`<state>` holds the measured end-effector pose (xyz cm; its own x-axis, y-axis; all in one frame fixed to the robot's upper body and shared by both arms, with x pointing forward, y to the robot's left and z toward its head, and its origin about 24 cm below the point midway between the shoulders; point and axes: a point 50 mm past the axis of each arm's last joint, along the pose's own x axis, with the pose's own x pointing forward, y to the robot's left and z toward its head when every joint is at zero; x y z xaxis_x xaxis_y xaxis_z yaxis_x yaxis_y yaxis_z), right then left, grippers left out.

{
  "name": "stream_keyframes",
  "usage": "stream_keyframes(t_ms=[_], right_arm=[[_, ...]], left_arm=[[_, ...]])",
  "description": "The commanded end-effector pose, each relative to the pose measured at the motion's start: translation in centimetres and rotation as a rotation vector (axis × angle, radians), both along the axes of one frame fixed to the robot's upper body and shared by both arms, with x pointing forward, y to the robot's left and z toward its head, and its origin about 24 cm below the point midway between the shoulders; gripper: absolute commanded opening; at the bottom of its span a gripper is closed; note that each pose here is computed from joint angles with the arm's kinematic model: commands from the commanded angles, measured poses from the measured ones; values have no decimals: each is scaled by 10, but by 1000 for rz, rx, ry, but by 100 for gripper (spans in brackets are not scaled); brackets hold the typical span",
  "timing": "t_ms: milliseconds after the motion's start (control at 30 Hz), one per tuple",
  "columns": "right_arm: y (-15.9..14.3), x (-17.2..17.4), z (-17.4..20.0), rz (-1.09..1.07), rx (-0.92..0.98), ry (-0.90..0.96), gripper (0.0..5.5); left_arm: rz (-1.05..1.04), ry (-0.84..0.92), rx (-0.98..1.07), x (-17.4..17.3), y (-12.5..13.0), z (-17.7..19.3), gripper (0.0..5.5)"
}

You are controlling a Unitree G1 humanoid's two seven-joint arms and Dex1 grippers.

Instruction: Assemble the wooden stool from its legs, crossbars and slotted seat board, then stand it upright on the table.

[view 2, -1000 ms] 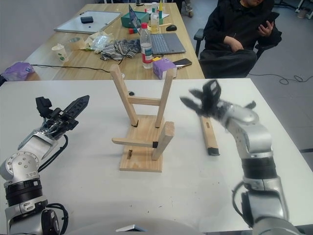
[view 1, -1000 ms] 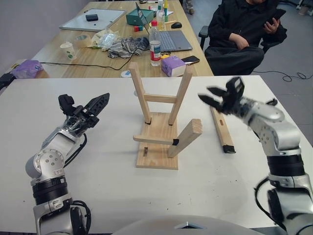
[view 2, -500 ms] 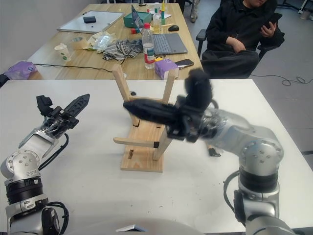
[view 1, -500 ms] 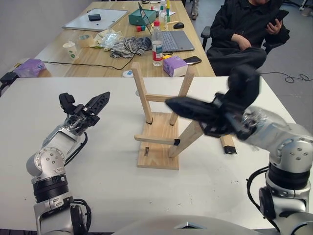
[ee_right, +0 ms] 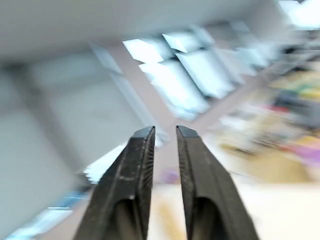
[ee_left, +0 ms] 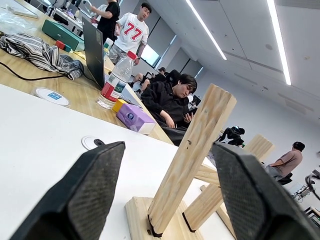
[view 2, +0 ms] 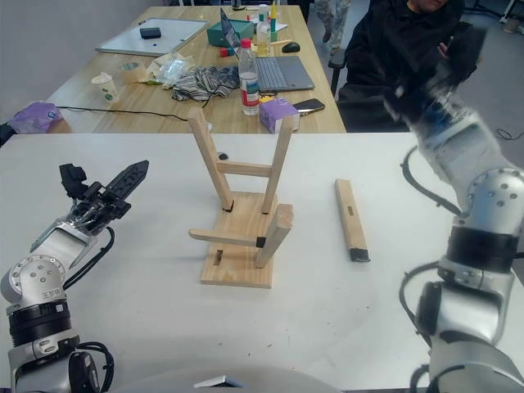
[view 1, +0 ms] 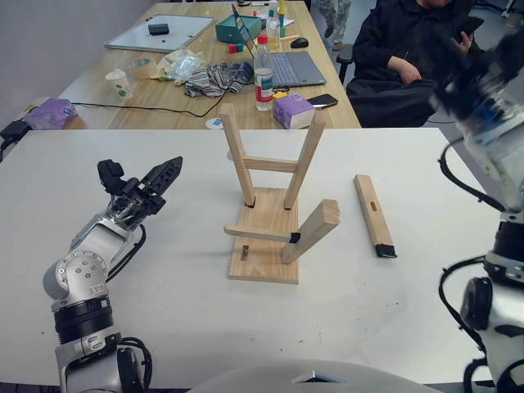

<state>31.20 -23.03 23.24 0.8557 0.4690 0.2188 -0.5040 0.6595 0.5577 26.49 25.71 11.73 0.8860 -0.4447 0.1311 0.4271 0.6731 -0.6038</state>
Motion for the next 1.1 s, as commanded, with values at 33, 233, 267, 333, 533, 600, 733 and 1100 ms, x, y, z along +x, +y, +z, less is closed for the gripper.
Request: stream_keyframes(t_ms=[33,233,267,333,533,600,733,1100], right_arm=[[-8,-31,-96,-213,-662,306,154],[-10,-71,-146,-317,-811,445,251],[-9,-75,-152,-313,-826,462,266],[-4,-78,-165,-285,-822,500,306],[-2,-83,-201,-255,-788,630,314],[-9,-90,-215,-249,-792,693,294],[-12,-97,-226,-224,-764,707,224],[92,-22,45,276,-120,-595,203]], left_arm=[[78,-26,39,0,7,10,318],[182,-72,115,4,4,19,318],[183,-80,119,5,1,21,318],[180,-93,118,7,-3,24,318],[170,-99,118,11,-7,27,318],[177,-105,124,11,-6,28,318],[208,-151,121,9,-1,39,318],[-450,-513,-126,1,-61,157,363]])
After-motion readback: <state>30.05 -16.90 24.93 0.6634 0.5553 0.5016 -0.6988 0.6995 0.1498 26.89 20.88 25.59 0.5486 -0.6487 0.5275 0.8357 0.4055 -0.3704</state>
